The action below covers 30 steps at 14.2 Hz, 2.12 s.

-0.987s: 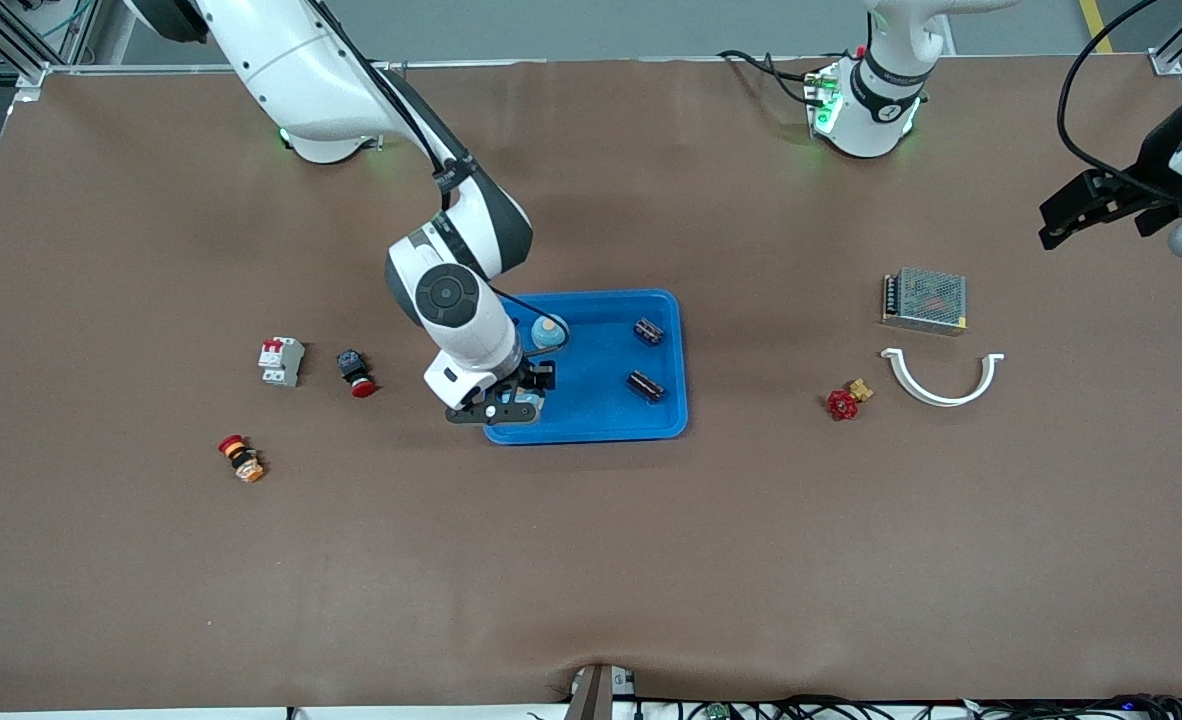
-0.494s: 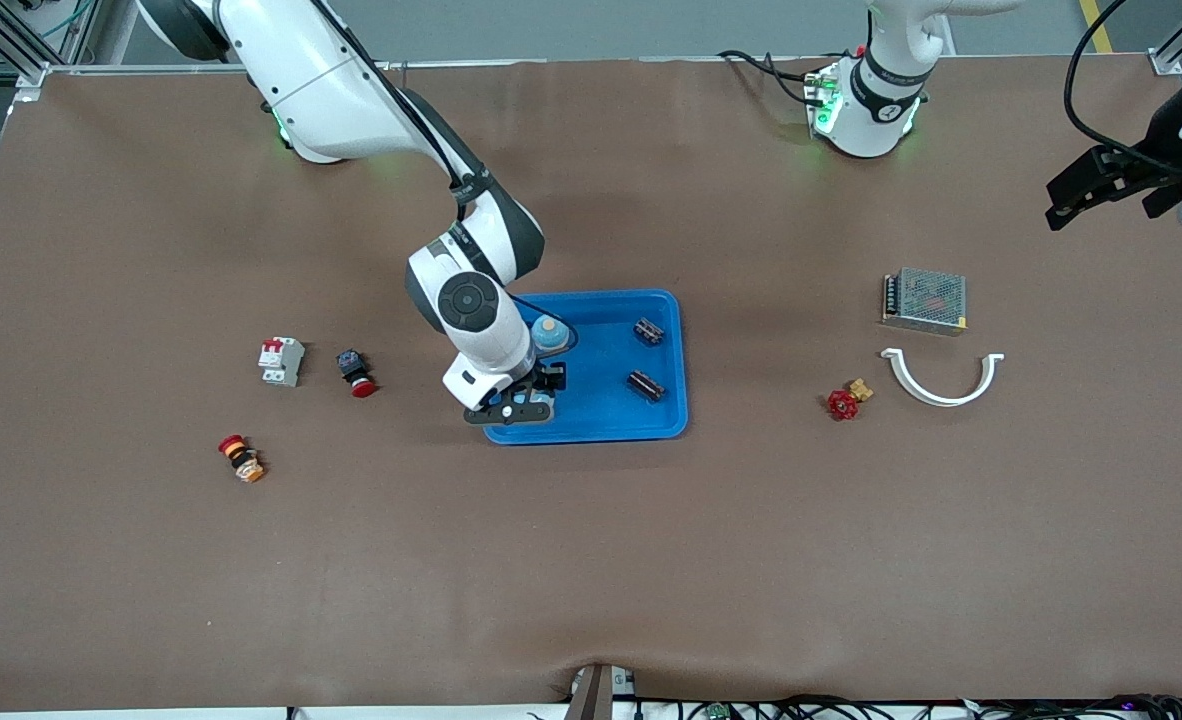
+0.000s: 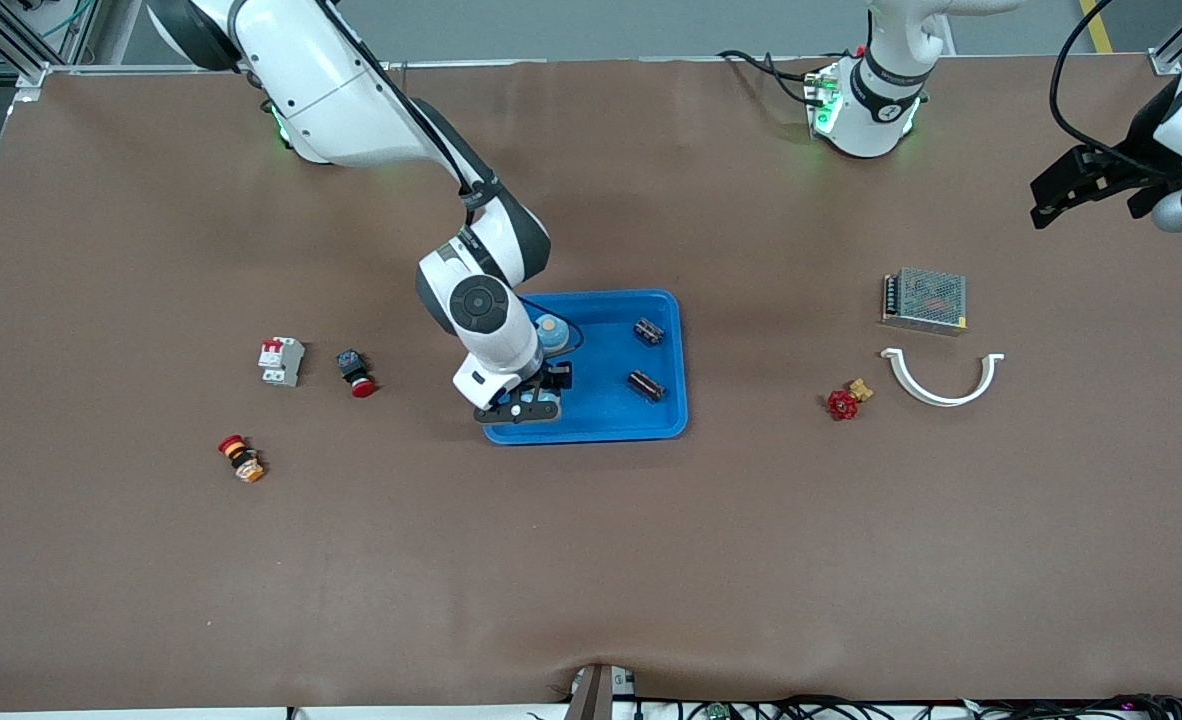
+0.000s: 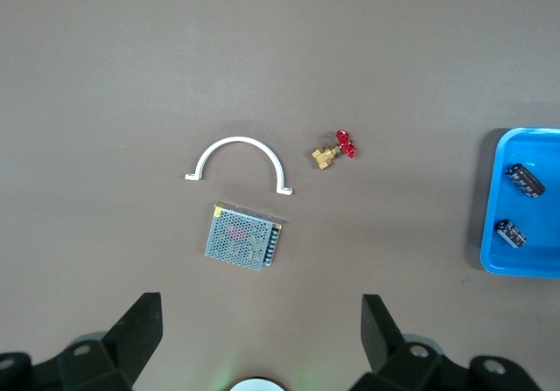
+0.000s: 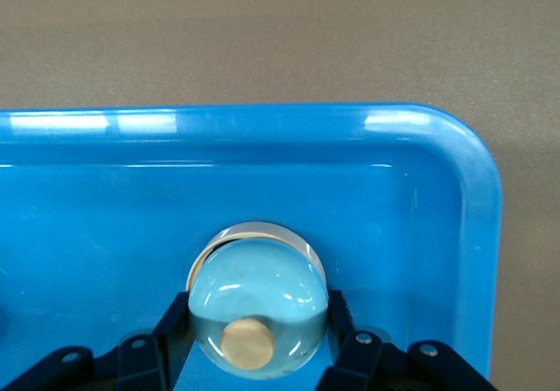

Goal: Place electrolytic capacitor and blue bell in tray

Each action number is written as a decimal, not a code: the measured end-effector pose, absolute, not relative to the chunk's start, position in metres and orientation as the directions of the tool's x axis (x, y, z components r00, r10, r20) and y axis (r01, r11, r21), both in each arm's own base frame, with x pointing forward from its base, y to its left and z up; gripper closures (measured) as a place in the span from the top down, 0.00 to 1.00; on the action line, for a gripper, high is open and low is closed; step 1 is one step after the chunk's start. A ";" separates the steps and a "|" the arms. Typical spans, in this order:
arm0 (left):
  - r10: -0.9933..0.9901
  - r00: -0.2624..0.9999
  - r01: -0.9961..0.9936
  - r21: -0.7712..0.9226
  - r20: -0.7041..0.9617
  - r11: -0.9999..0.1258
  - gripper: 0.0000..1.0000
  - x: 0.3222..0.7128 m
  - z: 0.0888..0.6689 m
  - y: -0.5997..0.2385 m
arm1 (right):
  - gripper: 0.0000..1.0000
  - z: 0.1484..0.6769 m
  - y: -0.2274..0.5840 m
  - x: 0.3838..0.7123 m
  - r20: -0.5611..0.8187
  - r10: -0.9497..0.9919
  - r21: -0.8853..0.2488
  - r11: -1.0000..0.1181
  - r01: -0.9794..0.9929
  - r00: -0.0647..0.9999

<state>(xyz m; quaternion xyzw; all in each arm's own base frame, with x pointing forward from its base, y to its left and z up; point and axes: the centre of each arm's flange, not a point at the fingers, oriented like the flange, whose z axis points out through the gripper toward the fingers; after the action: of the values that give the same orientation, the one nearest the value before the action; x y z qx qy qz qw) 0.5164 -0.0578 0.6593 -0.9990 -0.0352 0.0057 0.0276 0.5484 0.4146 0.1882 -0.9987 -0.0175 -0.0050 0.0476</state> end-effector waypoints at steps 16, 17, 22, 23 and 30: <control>0.077 0.997 0.076 -0.056 -0.016 -0.996 1.00 0.518 0.654 -0.054 | 1.00 0.391 0.402 0.504 -0.093 0.081 -0.006 -0.997 0.080 0.992; 0.077 0.997 0.076 -0.056 -0.015 -0.995 1.00 0.518 0.654 -0.054 | 1.00 0.412 0.394 0.491 -0.083 0.083 -0.007 -0.997 0.082 0.993; 0.078 0.997 0.077 -0.056 -0.015 -0.995 1.00 0.517 0.654 -0.054 | 1.00 0.483 0.328 0.461 -0.080 0.077 0.015 -0.997 0.079 0.994; 0.078 0.997 0.077 -0.056 -0.014 -0.995 1.00 0.517 0.654 -0.054 | 1.00 0.498 0.305 0.465 -0.085 0.077 0.018 -0.997 0.079 0.993; 0.081 0.997 0.080 -0.056 -0.014 -0.995 1.00 0.518 0.654 -0.052 | 1.00 0.586 0.130 0.456 -0.026 0.087 0.001 -0.996 0.087 0.996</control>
<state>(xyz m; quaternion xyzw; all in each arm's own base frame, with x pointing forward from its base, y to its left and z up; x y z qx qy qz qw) 0.5175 -0.0523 0.6543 -0.9988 -0.0402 0.0083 0.0277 0.4562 0.1300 0.5863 -0.9990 -0.0436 0.0130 -0.0012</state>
